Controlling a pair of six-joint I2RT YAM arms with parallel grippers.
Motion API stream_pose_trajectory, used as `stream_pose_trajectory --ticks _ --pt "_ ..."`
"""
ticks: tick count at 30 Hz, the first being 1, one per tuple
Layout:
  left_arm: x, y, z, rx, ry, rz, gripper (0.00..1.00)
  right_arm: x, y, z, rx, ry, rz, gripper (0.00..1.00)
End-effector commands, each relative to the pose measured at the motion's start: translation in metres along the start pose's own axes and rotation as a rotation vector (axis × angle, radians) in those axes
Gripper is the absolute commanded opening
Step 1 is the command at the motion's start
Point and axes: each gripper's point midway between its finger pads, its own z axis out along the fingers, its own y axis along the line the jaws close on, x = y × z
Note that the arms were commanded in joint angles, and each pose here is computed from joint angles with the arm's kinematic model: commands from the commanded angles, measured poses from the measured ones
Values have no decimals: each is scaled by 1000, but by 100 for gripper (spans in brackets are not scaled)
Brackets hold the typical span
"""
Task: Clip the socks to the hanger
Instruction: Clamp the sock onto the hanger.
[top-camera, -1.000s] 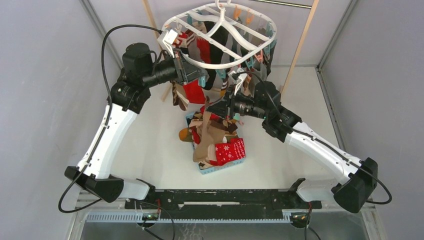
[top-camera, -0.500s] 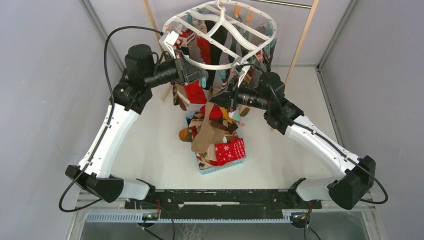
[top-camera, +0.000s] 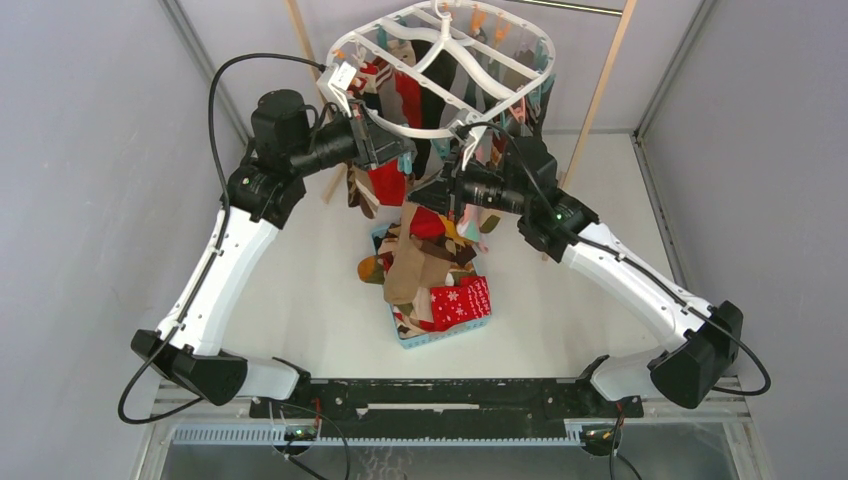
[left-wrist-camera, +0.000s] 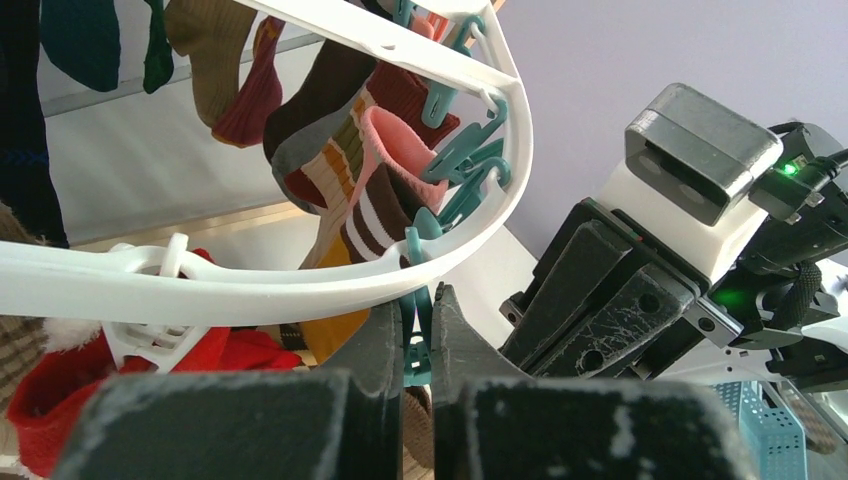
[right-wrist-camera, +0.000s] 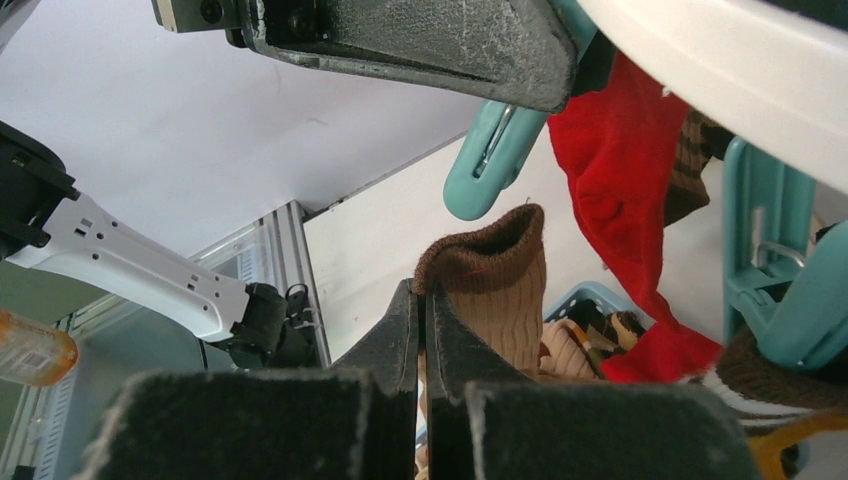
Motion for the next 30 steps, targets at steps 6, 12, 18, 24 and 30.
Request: stream_pose_trajectory --ticks 6,12,18,24,30 --pt "-1 -11 -12 17 -13 11 0 -32 9 -3 5 -68 -62 0" --pt "-2 -10 -12 11 -16 15 0 -34 13 1 -8 -63 -63 0" --pt "-2 -10 -12 11 -17 17 0 -38 15 2 -12 -66 -64 0" --pt "-2 -10 -12 9 -18 18 0 -41 16 4 -12 -65 -66 0" --pt "-3 -8 -12 1 -21 25 0 -50 18 -1 -1 -98 -66 0"
